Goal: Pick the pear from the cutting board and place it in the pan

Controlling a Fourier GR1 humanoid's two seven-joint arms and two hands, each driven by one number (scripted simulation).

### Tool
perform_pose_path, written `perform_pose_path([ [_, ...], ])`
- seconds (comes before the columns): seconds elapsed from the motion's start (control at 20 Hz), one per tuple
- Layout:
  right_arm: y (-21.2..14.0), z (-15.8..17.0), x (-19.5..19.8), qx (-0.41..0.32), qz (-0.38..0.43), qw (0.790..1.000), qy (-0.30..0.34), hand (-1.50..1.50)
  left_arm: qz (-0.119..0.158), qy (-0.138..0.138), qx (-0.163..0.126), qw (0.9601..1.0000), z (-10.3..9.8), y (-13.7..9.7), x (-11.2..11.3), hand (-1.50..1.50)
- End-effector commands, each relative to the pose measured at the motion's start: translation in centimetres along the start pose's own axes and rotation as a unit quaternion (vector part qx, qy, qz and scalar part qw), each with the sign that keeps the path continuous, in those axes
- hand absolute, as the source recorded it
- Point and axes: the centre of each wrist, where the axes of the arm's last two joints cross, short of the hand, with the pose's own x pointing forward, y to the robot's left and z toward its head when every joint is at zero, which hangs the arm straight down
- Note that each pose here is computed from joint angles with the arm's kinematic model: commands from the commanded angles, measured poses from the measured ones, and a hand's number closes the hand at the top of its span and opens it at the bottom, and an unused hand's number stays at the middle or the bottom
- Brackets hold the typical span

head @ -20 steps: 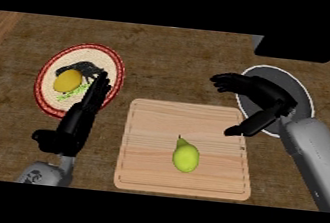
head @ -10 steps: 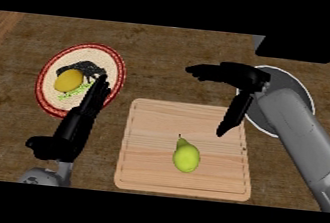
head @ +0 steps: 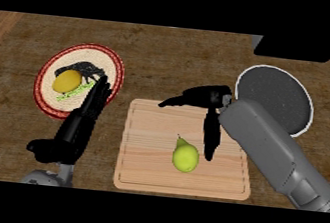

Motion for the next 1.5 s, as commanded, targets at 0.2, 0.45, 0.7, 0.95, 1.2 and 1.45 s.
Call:
perform_pose_path([
  [0.2, 1.9, -3.0, 1.8, 0.052, 0.076, 0.995, 0.042, -1.50, -0.009, 0.002, 0.011, 0.9999, 0.8, 1.3, -0.1, 0.00],
  [0.45, 4.1, -3.1, 0.8, 0.050, 0.065, 0.995, 0.049, -1.50, 0.000, 0.000, 0.019, 0.9998, -0.4, -0.2, -1.3, 0.00],
  [0.7, 3.6, -3.5, -0.7, 0.050, 0.053, 0.995, 0.066, -1.50, -0.002, 0.009, 0.007, 0.9999, 1.2, 0.3, -1.5, 0.00],
  [0.95, 2.9, -3.2, -0.8, 0.033, 0.032, 0.998, 0.051, -1.50, -0.002, 0.006, 0.012, 0.9999, 2.2, 0.0, -1.6, 0.00],
  [1.2, 4.9, -4.6, -2.3, 0.035, 0.036, 0.997, 0.056, -1.50, -0.002, 0.003, 0.008, 1.0000, -1.5, 0.2, 0.8, 0.00],
  [1.45, 8.5, -6.9, -2.1, 0.062, 0.040, 0.994, 0.084, -1.50, -0.002, 0.004, 0.013, 0.9999, 0.4, 0.2, -0.8, 0.00],
])
